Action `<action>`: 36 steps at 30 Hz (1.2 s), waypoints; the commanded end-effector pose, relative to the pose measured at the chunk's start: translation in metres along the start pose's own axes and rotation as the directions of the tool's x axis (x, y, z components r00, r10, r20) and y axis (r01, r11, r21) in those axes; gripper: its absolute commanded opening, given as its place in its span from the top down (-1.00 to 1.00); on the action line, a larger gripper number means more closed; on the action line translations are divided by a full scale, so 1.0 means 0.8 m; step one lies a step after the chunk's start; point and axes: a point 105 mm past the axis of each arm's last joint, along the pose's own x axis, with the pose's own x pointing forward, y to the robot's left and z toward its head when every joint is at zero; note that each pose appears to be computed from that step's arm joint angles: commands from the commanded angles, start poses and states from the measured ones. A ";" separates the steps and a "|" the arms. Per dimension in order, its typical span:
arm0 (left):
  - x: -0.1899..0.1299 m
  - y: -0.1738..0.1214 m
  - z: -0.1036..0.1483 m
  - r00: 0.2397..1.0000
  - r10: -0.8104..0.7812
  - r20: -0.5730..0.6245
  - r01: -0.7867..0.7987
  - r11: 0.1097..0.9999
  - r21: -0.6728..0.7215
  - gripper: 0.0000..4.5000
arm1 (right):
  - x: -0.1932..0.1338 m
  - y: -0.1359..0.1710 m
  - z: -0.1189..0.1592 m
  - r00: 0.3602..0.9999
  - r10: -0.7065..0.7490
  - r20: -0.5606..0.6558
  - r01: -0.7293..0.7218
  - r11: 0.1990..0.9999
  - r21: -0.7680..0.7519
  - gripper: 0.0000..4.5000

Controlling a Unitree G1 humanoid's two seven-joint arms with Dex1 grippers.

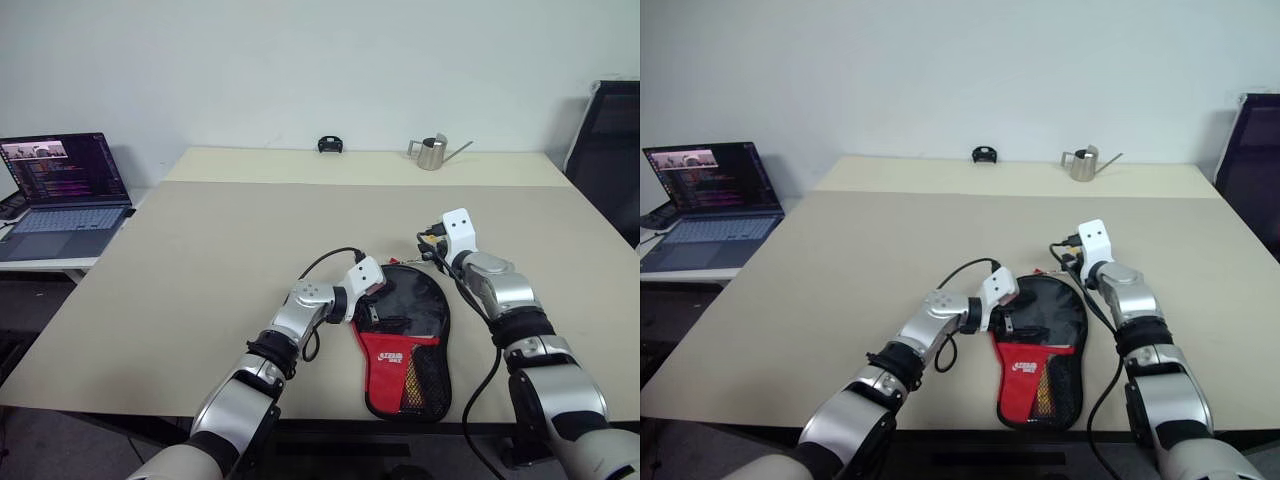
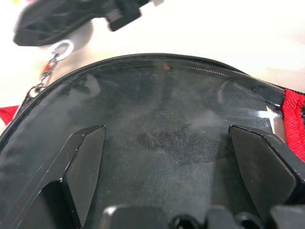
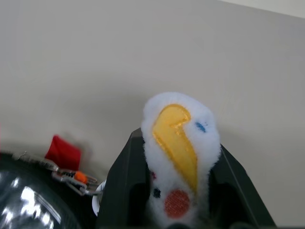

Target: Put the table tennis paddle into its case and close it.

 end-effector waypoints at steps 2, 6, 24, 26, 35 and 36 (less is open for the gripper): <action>-0.001 -0.015 -0.057 0.988 -0.013 -0.152 0.003 0.998 -0.070 -1.00 | -0.040 -0.021 0.011 0.999 -0.037 0.013 0.037 0.999 -0.031 0.65; 0.001 -0.014 -0.057 0.988 -0.010 -0.156 -0.001 0.998 -0.070 -1.00 | -0.075 -0.025 -0.002 0.999 -0.031 -0.044 0.029 0.998 -0.060 0.65; 0.013 -0.018 -0.051 0.988 -0.032 -0.151 0.024 0.998 -0.061 -1.00 | -0.188 0.016 -0.051 0.954 0.101 -0.283 -0.128 0.989 -0.079 0.65; 0.015 -0.020 -0.050 0.988 -0.040 -0.152 0.032 0.998 -0.057 -1.00 | -0.195 0.021 -0.057 0.947 0.113 -0.301 -0.138 0.988 -0.063 0.66; 0.021 -0.027 -0.049 0.985 -0.071 -0.158 0.065 0.997 -0.045 -1.00 | -0.234 0.043 -0.086 0.901 0.181 -0.394 -0.200 0.980 -0.007 0.69; 0.022 -0.027 -0.049 0.985 -0.073 -0.159 0.067 0.997 -0.044 -1.00 | -0.239 0.044 -0.088 0.895 0.191 -0.403 -0.208 0.978 0.002 0.69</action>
